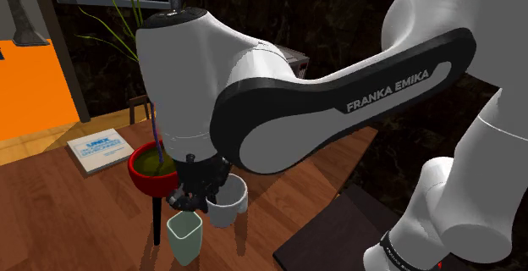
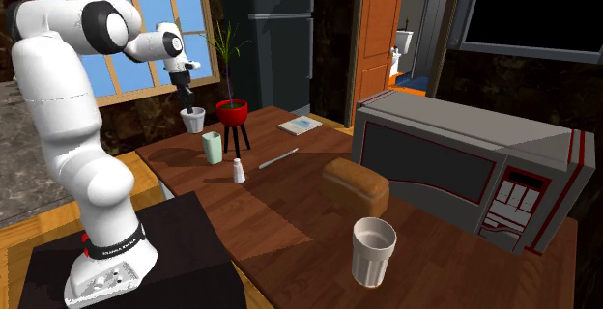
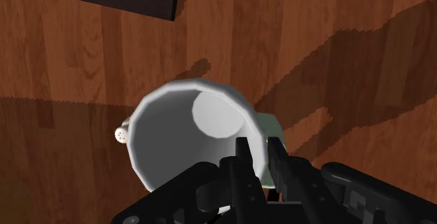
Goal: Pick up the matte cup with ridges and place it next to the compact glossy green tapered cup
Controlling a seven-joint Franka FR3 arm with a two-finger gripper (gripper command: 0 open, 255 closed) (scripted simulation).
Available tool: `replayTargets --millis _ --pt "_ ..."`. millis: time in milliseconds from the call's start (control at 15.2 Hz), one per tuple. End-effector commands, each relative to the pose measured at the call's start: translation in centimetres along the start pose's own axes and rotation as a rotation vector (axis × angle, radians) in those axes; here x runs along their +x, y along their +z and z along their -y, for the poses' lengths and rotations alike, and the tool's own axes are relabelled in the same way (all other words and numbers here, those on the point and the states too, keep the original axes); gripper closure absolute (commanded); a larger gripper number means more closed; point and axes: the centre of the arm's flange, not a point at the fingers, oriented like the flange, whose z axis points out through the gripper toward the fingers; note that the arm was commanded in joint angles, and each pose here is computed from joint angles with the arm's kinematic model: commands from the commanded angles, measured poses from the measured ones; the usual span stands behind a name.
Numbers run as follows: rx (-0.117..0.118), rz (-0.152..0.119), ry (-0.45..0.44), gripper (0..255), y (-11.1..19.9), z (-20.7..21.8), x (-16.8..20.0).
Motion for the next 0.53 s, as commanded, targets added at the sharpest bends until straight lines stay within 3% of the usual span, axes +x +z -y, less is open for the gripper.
replayTargets --millis 0,264,462 --pt "0.000 0.000 0.002 255 -0.4 2.4 -0.7" --pt "0.000 0.000 0.002 255 -1.1 7.4 -2.2" --pt "0.000 0.000 0.002 255 -0.1 8.3 -2.4"
